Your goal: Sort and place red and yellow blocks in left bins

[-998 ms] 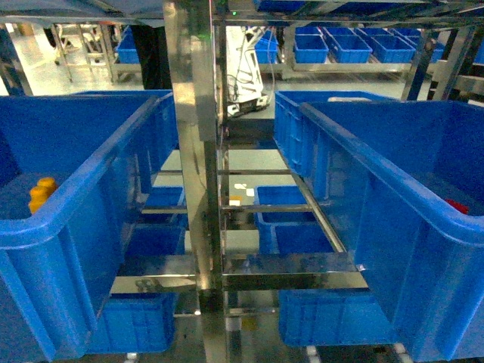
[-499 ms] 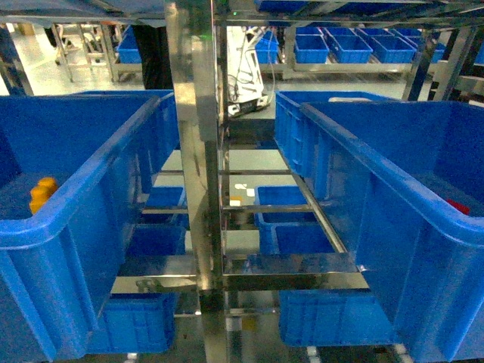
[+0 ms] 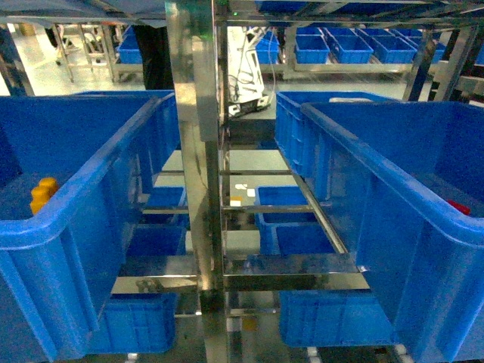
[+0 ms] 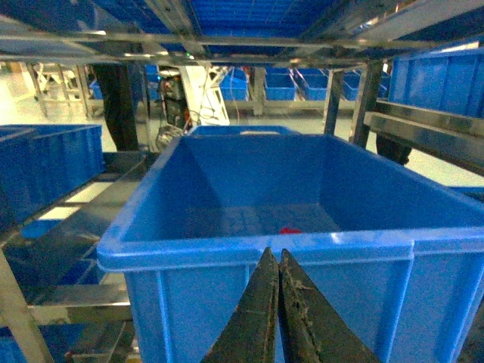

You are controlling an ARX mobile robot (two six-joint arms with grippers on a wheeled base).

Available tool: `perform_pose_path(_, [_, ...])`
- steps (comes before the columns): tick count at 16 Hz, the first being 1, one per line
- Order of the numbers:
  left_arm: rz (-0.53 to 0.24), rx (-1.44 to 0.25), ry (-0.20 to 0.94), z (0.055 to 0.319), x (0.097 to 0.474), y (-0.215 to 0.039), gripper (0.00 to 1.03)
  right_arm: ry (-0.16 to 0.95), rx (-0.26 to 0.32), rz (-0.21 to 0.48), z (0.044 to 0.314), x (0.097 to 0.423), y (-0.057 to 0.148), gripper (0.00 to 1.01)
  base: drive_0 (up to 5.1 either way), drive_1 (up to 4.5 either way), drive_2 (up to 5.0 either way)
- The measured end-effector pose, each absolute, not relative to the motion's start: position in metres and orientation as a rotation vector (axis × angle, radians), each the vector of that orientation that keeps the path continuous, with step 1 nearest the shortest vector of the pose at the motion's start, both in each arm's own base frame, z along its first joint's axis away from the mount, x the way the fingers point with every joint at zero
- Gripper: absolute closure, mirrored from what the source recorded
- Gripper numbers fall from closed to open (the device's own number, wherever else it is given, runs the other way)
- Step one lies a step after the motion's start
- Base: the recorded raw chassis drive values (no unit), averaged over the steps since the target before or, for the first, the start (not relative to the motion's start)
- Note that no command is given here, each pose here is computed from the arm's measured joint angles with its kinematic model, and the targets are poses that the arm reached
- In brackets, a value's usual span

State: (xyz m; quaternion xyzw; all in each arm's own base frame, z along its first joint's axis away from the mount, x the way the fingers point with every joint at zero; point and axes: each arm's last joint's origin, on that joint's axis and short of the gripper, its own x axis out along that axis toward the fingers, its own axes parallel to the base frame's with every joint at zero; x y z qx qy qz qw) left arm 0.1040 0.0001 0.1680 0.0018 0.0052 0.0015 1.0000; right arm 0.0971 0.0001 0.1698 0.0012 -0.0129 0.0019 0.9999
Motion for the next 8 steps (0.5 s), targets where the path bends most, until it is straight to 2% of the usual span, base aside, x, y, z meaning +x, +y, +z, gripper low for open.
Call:
perform_pose_path(1, [0.005, 0.003, 0.018, 0.1659, 0.0980, 0.0001, 1.01, -0.003, 0.002, 0.002, 0.1673, 0.0972, 0.0000, 0.99, 0.0, 0.00, 0.0])
perform_pose_path(2, [0.000, 0.003, -0.024, 0.1703, 0.0973, -0.0001, 1.01, 0.003, 0.002, -0.001, 0.1668, 0.0972, -0.0001, 0.99, 0.0, 0.00, 0.0])
perform_pose_path(8, [0.001, 0.003, 0.000, 0.1674, 0.0974, 0.0000, 1.01, -0.005, 0.002, 0.000, 0.1675, 0.0971, 0.0000, 0.99, 0.0, 0.00, 0.0])
